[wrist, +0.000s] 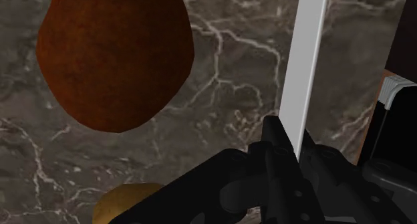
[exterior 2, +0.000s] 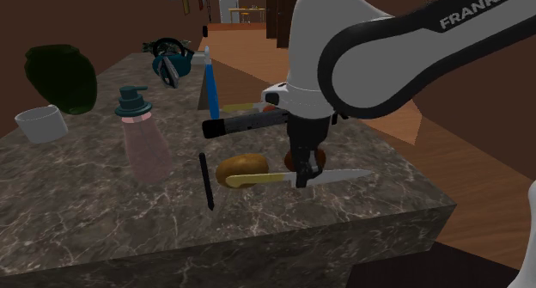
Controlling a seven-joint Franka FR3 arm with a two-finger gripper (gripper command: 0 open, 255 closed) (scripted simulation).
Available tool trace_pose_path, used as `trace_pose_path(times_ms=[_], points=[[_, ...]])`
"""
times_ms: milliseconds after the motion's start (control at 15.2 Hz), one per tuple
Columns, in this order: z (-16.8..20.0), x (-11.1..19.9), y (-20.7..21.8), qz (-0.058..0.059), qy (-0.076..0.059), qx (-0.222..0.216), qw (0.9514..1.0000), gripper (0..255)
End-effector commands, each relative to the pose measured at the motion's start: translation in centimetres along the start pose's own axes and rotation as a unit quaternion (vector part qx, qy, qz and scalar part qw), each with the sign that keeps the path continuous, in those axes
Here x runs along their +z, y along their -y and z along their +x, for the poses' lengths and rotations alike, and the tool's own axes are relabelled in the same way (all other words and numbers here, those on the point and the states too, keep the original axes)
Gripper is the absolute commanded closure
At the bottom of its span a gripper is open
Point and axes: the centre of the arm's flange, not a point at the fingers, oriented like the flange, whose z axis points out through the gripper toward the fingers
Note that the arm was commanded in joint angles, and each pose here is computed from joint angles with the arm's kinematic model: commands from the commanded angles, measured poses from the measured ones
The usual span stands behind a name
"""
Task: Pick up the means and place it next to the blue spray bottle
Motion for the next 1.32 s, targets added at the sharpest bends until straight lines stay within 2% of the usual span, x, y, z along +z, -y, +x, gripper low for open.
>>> trace_pose_path(times_ms=[0, 1254], points=[[0.1, -1.1, 0.0, 0.0, 0.0, 0.0, 1.0, 255], [0.3, -11.1, 0.0, 0.0, 0.0, 0.0, 1.0, 255]])
